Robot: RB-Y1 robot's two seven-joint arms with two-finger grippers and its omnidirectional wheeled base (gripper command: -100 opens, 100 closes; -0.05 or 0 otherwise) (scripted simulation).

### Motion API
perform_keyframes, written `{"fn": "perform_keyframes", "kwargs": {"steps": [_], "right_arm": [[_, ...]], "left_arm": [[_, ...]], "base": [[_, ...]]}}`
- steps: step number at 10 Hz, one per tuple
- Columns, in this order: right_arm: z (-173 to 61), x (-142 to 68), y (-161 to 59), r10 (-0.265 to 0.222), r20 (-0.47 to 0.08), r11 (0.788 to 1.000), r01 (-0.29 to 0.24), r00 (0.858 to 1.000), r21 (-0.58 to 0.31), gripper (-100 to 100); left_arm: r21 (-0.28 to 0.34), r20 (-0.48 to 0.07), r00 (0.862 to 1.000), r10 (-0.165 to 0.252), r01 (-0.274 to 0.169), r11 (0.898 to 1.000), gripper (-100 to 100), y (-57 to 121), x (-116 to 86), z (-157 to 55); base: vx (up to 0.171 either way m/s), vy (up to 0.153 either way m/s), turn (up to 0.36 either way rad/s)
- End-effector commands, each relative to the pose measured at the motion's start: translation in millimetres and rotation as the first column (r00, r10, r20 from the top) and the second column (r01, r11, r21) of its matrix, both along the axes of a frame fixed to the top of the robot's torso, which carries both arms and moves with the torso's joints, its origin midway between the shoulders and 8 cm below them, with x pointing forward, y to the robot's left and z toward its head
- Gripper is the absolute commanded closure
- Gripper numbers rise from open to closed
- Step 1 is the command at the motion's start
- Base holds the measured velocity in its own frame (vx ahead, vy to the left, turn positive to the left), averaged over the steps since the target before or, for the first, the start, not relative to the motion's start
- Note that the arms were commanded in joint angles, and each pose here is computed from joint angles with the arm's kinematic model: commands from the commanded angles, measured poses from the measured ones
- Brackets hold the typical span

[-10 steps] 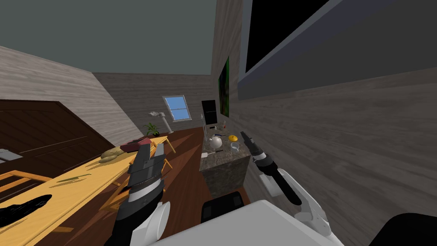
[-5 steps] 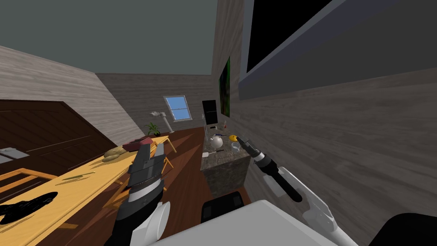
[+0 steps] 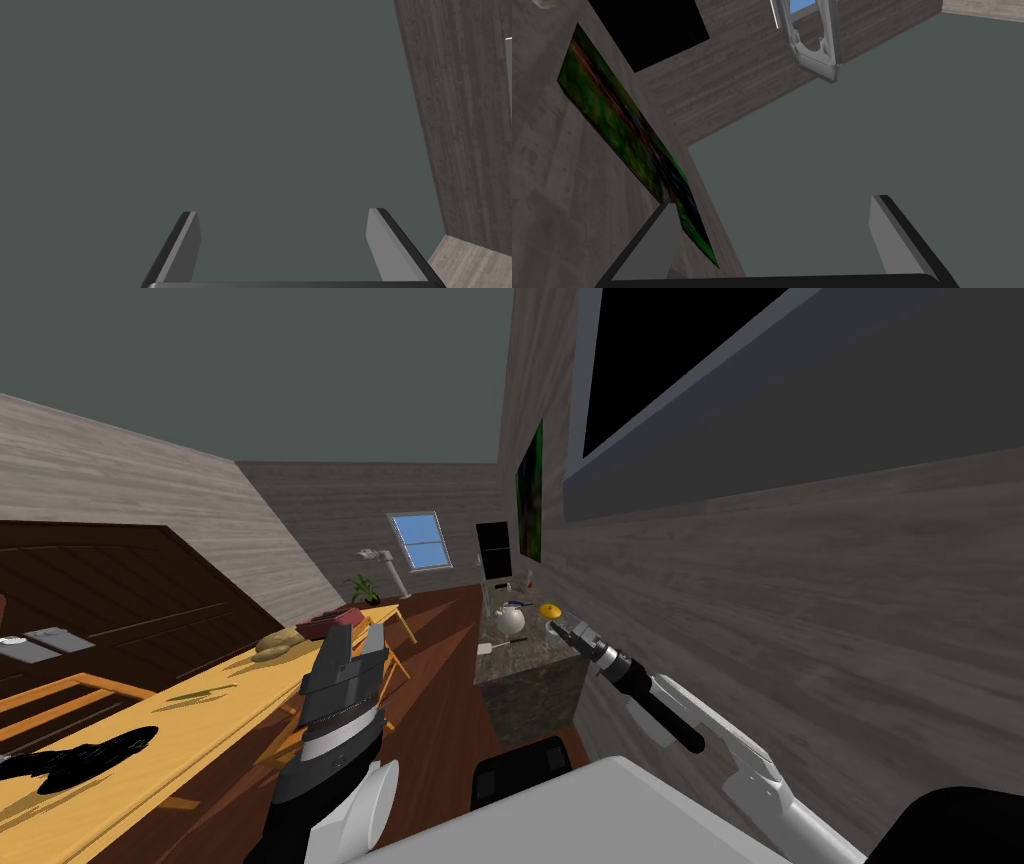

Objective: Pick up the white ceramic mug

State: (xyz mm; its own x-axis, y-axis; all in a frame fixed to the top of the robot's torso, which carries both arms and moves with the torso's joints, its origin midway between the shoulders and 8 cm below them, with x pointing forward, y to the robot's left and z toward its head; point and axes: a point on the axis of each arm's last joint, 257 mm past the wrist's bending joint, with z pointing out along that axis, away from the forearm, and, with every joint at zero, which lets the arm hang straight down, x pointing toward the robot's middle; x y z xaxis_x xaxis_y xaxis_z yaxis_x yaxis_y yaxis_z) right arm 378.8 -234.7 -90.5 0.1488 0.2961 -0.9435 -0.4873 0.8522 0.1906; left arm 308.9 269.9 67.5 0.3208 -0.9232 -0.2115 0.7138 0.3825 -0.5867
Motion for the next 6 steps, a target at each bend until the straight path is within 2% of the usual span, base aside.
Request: {"fn": "perform_keyframes", "kwargs": {"steps": [1, 2, 4, 5, 6], "right_arm": [[-27.0, 0.0, -10.9, -0.017, -0.029, 0.991, 0.013, 0.999, -0.132, -100], [-28.2, -0.4, -10.7, -0.009, -0.031, 0.988, 0.004, 0.999, -0.153, -100], [-61.8, 0.9, -27.6, -0.029, -0.063, 0.947, 0.008, 0.998, -0.322, -100], [-63.0, 0.4, -27.9, -0.021, -0.065, 0.939, -0.002, 0.998, -0.345, -100], [-79.6, 0.1, -38.5, -0.029, -0.079, 0.902, -0.008, 0.996, -0.431, -100]], "left_arm": [[0.000, 0.000, 1.000, 0.000, 0.000, 1.000, 0, 0.0, 0.0, 0.0], [0.000, 0.000, 1.000, 0.000, 0.000, 1.000, 0, 0.0, 0.0, 0.0], [0.000, 0.000, 1.000, 0.000, 0.000, 1.000, 0, 0.0, 0.0, 0.0], [0.000, 0.000, 1.000, 0.000, 0.000, 1.000, 0, 0.0, 0.0, 0.0], [0.000, 0.000, 1.000, 0.000, 0.000, 1.000, 0, 0.0, 0.0, 0.0]], "base": [[-0.008, 0.038, 0.078], [-0.003, 0.030, 0.024], [-0.004, 0.033, 0.069], [-0.006, 0.027, 0.035], [-0.001, 0.031, 0.060]]}}
